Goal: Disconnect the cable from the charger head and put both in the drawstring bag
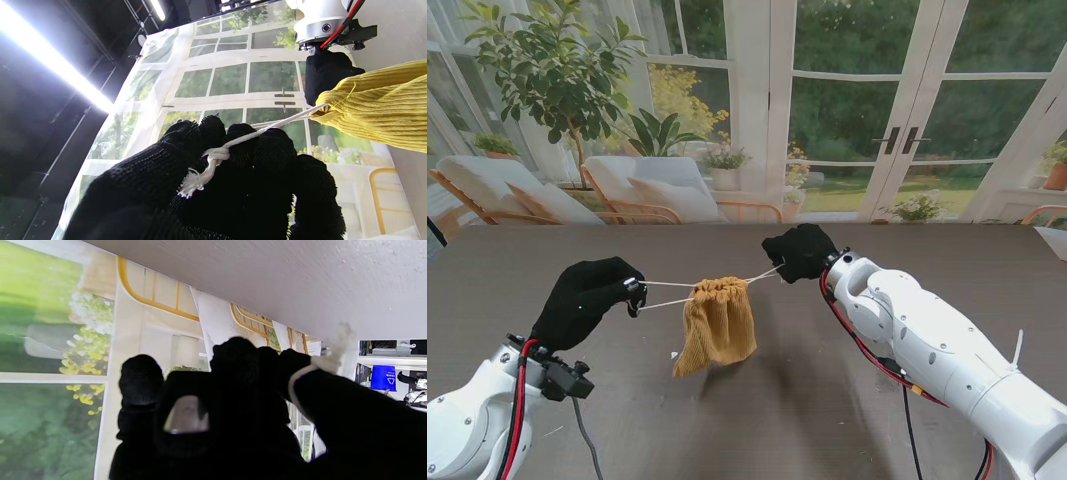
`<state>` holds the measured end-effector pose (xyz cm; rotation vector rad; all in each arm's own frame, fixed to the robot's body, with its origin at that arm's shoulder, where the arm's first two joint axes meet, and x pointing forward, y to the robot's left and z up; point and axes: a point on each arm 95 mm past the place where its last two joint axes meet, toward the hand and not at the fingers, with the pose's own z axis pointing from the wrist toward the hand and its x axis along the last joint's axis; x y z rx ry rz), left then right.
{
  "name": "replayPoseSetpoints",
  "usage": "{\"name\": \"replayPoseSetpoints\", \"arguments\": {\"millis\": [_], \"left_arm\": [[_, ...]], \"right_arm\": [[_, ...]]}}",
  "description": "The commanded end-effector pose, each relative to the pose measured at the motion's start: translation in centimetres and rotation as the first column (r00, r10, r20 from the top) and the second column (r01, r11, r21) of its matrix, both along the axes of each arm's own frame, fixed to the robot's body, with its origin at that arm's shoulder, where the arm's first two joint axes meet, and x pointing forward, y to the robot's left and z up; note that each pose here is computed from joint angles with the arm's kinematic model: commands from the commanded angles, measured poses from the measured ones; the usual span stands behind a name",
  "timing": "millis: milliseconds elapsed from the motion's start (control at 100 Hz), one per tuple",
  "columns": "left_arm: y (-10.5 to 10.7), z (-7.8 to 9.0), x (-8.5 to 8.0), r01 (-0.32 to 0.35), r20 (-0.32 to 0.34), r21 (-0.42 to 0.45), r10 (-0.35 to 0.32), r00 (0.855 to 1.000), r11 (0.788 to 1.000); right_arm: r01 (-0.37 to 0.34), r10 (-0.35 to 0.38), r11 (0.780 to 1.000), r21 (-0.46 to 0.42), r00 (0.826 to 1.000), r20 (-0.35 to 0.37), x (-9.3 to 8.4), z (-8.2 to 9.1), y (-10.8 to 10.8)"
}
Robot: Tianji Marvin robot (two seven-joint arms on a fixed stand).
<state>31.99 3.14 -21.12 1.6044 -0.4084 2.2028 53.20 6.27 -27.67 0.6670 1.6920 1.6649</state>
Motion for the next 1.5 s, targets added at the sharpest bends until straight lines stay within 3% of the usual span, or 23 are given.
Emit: {"name": "replayPoseSetpoints", "arguments": {"millis": [0, 1000, 1490], "left_arm": [[-0.1, 0.5, -0.5, 0.007, 0.016, -0.005, -0.007, 1.0, 1.0], [0.6, 0.3, -1.6, -0.059, -0.011, 0.011, 0.059, 0.998, 0.998], [0.0, -0.2, 0.0, -0.07, -0.045, 0.038, 0.072, 0.996, 0.997]], "right_arm": [[0.032, -0.033, 0.999, -0.031, 0.999, -0.019, 0.6, -0.3, -1.2], [0.159, -0.167, 0.981, -0.111, 0.983, -0.071, 3.0, -0.2, -4.9], [0.156, -0.163, 0.984, -0.092, 0.983, -0.083, 2.3, -0.5, -4.4]]}}
